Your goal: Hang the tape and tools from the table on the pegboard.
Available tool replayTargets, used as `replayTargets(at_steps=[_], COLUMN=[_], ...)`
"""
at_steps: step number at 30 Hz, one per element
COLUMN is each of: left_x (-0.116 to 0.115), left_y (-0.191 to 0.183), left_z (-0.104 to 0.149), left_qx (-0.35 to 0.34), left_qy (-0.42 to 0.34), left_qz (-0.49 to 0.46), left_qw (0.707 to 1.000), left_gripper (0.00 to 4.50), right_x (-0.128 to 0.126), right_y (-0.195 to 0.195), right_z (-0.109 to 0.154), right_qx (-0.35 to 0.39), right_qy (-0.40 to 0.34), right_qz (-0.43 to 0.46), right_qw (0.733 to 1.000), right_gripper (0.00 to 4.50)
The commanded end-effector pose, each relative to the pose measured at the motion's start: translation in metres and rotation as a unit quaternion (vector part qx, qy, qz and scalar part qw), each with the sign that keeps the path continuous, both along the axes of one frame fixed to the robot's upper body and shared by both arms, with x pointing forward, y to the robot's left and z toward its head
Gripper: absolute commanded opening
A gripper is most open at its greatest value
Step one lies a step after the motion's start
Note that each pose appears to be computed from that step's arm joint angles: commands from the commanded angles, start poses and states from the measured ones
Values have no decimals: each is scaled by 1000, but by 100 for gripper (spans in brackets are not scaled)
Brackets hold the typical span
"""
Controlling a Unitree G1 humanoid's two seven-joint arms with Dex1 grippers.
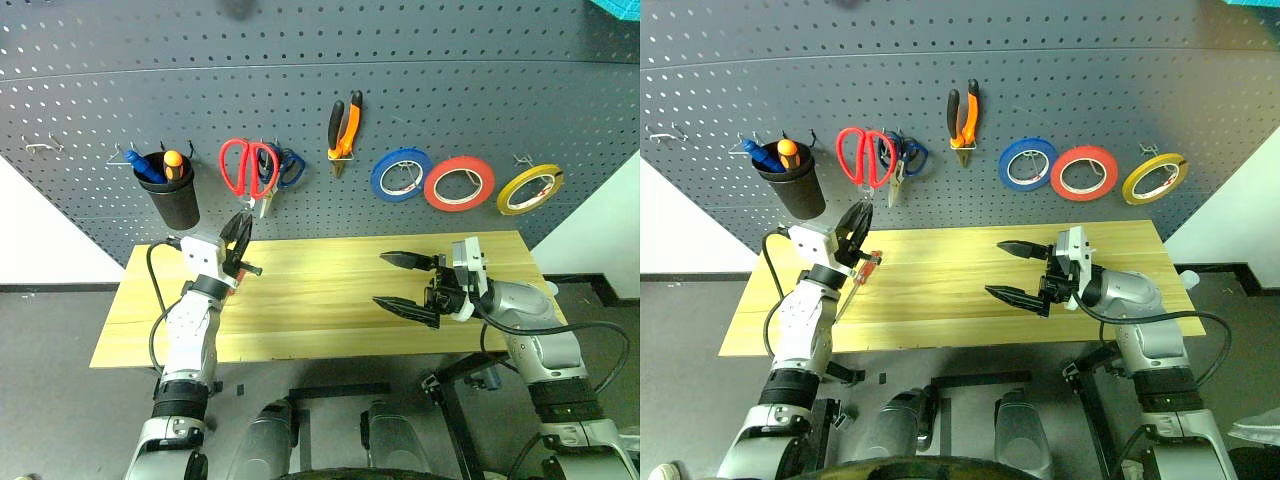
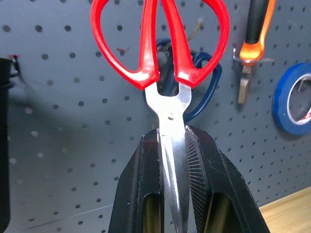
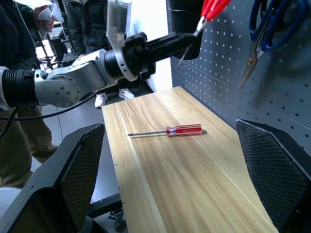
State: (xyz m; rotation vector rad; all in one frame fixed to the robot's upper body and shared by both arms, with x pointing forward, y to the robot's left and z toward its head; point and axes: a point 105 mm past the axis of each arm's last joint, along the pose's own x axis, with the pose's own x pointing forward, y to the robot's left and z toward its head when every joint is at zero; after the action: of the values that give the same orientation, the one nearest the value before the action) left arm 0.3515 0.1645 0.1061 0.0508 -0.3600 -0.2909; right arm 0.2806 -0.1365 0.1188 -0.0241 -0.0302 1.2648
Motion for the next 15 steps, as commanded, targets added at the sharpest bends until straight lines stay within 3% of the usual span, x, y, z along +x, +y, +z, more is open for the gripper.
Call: replayTargets(at_steps=[1,4,7,8,9,10,13,15], left_x=[7,10,12,11,11,10,7,3], left_y=[-3,-3,0,2,5,7,13,20], left_z=[3,-1,-8,-12,-14,-15,-17,-29], left_qx=[15,10,-1,6,10,13,17,16], left_qy=[-4,5,22,26,28,28,32,69], left_qz=[1,-3,1,11,18,23,33,34], left_qw=[1000,1000,1000,1000,999,999,999,997], left_gripper=[32,32,132,132,178,189,282,282], right_x=[0,-2,-4,-5,-5,-5,-6,-7], right_y=[-1,0,0,0,0,0,1,2], right_z=[10,13,19,18,18,19,20,18], right_qx=[7,17,29,29,29,30,34,27], right_qy=[-25,-29,-29,-29,-28,-29,-27,-26], right_qz=[-2,0,3,4,5,5,5,9], right_qw=[1000,999,999,999,999,999,999,999], right_gripper=[450,450,450,450,450,450,450,450])
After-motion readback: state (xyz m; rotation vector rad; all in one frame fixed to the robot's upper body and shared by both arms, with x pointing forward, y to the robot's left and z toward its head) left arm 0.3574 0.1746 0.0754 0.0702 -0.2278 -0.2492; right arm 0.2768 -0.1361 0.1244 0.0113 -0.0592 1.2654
